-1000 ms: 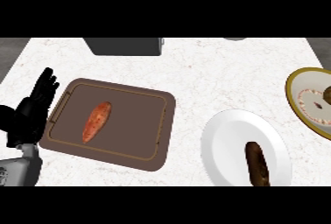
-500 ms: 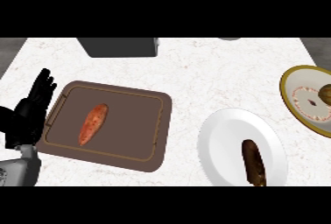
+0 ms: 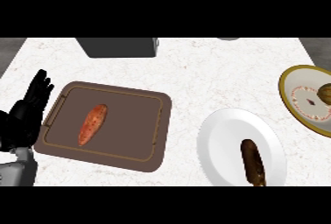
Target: Pick the squash from the plate and place it in the bowl
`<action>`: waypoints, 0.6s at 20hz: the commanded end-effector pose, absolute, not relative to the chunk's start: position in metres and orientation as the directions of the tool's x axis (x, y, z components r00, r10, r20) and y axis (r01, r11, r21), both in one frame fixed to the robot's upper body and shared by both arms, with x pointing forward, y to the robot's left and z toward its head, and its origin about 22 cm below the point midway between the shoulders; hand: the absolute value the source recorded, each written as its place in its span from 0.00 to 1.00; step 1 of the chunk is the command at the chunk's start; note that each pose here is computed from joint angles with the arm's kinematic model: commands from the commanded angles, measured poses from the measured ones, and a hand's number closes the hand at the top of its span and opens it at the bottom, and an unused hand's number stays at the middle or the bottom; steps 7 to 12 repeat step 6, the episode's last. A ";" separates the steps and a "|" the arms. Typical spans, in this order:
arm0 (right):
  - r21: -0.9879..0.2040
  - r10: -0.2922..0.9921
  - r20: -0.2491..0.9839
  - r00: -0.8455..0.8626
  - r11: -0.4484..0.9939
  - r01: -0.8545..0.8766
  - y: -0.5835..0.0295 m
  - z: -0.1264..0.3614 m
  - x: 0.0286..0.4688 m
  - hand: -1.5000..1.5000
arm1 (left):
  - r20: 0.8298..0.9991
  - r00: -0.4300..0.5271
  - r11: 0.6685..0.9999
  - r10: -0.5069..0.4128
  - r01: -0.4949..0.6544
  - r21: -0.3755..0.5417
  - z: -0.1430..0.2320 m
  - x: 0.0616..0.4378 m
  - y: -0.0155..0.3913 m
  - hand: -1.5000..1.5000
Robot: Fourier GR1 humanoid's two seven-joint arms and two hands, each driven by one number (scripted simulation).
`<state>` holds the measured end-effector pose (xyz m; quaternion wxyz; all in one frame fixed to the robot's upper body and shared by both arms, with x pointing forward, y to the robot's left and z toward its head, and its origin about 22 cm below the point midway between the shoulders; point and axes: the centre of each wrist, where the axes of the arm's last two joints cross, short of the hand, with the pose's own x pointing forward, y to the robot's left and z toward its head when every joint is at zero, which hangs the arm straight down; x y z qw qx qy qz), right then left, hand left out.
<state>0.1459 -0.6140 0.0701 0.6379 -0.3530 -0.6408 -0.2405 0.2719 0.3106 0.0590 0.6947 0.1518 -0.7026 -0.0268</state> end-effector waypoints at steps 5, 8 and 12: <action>-0.037 0.124 0.990 -0.070 0.696 0.717 -0.625 0.071 0.102 0.00 | 0.971 0.018 0.954 -0.237 -0.184 0.236 0.043 0.293 0.323 0.50; -0.049 0.137 0.988 -0.067 0.696 0.716 -0.638 0.088 0.079 0.00 | 0.968 0.021 0.953 -0.249 -0.176 0.248 0.054 0.275 0.319 0.50; -0.049 0.137 0.988 -0.067 0.696 0.716 -0.638 0.088 0.079 0.00 | 0.968 0.021 0.953 -0.249 -0.176 0.248 0.054 0.275 0.319 0.50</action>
